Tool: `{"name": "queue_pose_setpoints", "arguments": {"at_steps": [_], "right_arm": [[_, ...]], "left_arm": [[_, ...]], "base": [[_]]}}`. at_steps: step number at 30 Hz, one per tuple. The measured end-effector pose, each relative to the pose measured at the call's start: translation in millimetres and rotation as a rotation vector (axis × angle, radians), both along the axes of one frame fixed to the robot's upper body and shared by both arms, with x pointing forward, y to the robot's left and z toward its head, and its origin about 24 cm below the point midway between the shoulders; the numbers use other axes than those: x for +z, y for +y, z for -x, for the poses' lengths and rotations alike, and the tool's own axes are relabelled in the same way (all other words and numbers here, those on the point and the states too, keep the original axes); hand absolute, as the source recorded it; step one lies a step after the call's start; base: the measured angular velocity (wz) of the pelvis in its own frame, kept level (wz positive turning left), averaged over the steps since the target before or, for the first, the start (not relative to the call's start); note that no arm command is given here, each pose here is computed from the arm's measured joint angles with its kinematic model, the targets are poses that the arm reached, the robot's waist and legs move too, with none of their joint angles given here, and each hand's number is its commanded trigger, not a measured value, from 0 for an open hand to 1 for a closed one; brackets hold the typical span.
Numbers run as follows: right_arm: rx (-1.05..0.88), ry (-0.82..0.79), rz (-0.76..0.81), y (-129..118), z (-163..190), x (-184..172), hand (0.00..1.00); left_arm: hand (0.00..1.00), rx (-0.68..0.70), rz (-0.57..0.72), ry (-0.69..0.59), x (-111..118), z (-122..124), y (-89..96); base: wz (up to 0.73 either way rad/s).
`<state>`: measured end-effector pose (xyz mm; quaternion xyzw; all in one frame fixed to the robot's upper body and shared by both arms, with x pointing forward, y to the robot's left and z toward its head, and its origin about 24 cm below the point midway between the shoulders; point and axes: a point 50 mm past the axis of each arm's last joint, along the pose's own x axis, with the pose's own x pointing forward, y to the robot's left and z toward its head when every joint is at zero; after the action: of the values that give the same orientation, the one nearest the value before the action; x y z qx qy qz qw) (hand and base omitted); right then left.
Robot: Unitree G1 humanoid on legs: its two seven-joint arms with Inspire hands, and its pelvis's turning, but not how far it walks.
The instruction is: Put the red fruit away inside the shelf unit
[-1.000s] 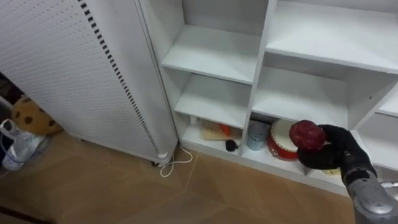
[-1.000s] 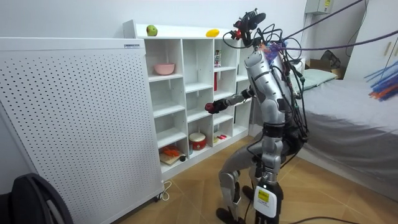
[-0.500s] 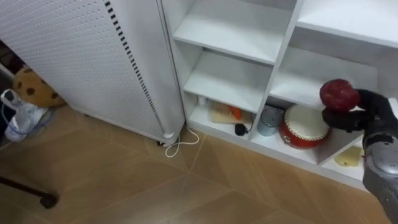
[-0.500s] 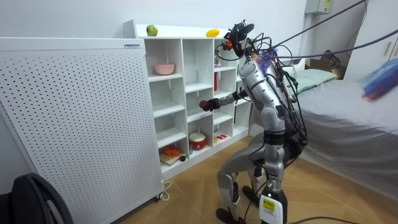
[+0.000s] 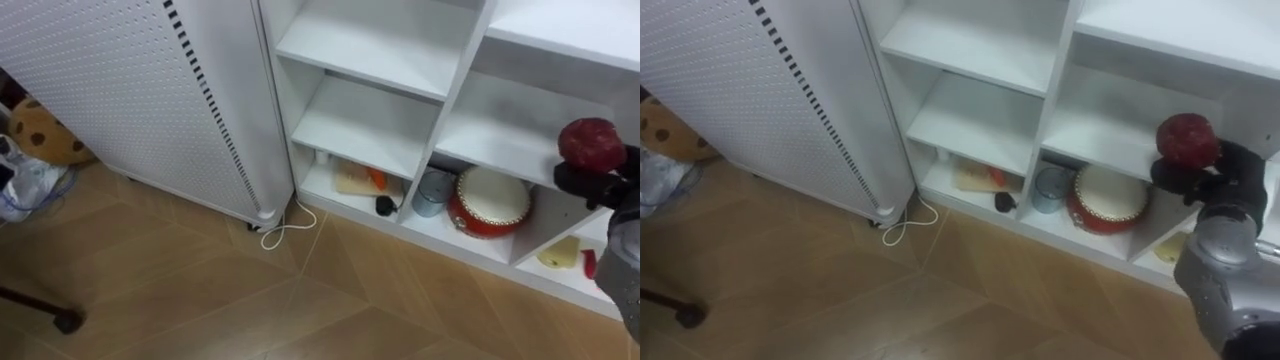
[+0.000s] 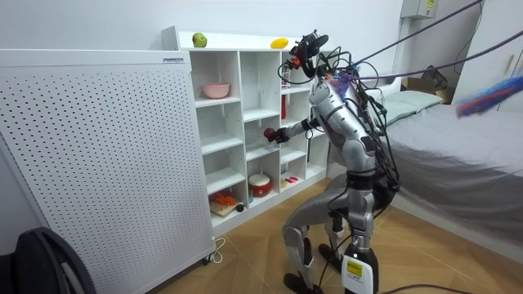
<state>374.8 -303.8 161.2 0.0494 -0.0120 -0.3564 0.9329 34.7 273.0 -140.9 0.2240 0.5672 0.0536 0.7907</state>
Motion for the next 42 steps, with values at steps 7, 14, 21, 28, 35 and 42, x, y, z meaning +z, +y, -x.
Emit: {"name": "queue_pose_setpoints", "arguments": {"at_steps": [7,14,21,28,35,42], "right_arm": [[-0.067,-0.021,-0.122,-3,1,1,0.00],[-0.109,-0.064,-0.244,-1,-1,10,0.00],[-0.144,-0.070,-0.289,-3,0,10,0.00],[-0.148,-0.094,-0.343,-6,1,12,0.00],[-0.114,-0.093,-0.350,-8,1,8,0.00],[-0.050,0.012,-0.275,-20,14,-32,0.00]], "left_arm": [[0.00,0.011,-0.042,0.002,1,6,2.9],[0.00,0.035,-0.093,-0.007,3,7,9.8],[0.00,0.037,-0.122,-0.008,5,8,14.2],[0.00,0.030,-0.142,0.029,4,18,16.9],[0.00,0.001,-0.158,0.050,3,22,18.1],[0.00,-0.025,-0.138,0.079,2,25,17.4]], "base": [[0.00],[-0.02],[0.00],[0.03],[0.00],[-0.01]]}}
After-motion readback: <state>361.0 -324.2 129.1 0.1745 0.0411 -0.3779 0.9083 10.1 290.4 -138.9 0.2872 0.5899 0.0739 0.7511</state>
